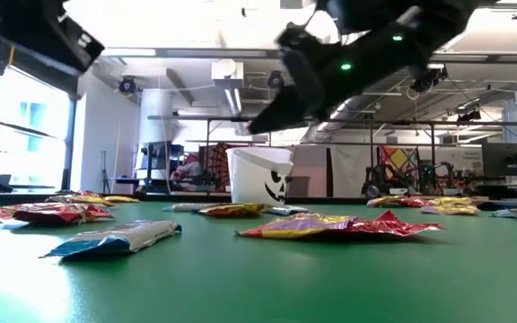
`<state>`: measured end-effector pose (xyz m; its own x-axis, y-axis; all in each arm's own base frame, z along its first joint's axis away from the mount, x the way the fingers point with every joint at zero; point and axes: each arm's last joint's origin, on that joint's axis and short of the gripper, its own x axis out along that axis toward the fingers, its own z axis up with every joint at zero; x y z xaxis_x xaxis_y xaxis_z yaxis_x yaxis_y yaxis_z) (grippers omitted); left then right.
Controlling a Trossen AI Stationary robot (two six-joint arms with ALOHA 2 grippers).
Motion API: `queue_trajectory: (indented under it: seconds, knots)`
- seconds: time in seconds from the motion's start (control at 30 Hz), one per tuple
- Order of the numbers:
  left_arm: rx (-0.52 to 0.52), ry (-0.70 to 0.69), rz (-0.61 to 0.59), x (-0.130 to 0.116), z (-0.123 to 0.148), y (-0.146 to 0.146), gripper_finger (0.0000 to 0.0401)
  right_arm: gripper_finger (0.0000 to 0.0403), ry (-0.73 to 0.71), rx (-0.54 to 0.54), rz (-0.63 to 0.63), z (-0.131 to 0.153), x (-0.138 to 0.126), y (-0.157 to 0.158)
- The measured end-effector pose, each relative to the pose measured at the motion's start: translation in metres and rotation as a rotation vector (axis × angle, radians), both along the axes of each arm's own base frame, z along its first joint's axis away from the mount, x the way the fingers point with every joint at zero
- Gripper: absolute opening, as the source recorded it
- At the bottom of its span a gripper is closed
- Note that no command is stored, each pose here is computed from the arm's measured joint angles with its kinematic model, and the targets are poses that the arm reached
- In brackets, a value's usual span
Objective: Sort candy by brand, put in halloween buckets
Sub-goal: Put the red candy into the green bucket
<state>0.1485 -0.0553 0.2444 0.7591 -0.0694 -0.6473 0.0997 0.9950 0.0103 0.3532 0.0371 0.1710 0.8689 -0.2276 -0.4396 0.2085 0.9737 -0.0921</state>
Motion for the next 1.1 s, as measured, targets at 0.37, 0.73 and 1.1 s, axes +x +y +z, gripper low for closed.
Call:
queue_trajectory:
  seconds: [0.37,0.73,1.1]
  knots:
    - [-0.034,0.225,0.031,0.036,-0.038,-0.035,0.0011,0.0,-0.072,0.045,-0.073,-0.006,-0.05,0.001]
    - [0.037,0.458,0.14,0.063,-0.077,-0.048,0.0111,0.0,-0.08,0.016,-0.074,-0.004,-0.05,0.003]
    - [0.024,0.579,0.169,0.07,-0.1,-0.049,0.0159,0.0,-0.08,0.014,-0.074,-0.003,-0.05,0.003]
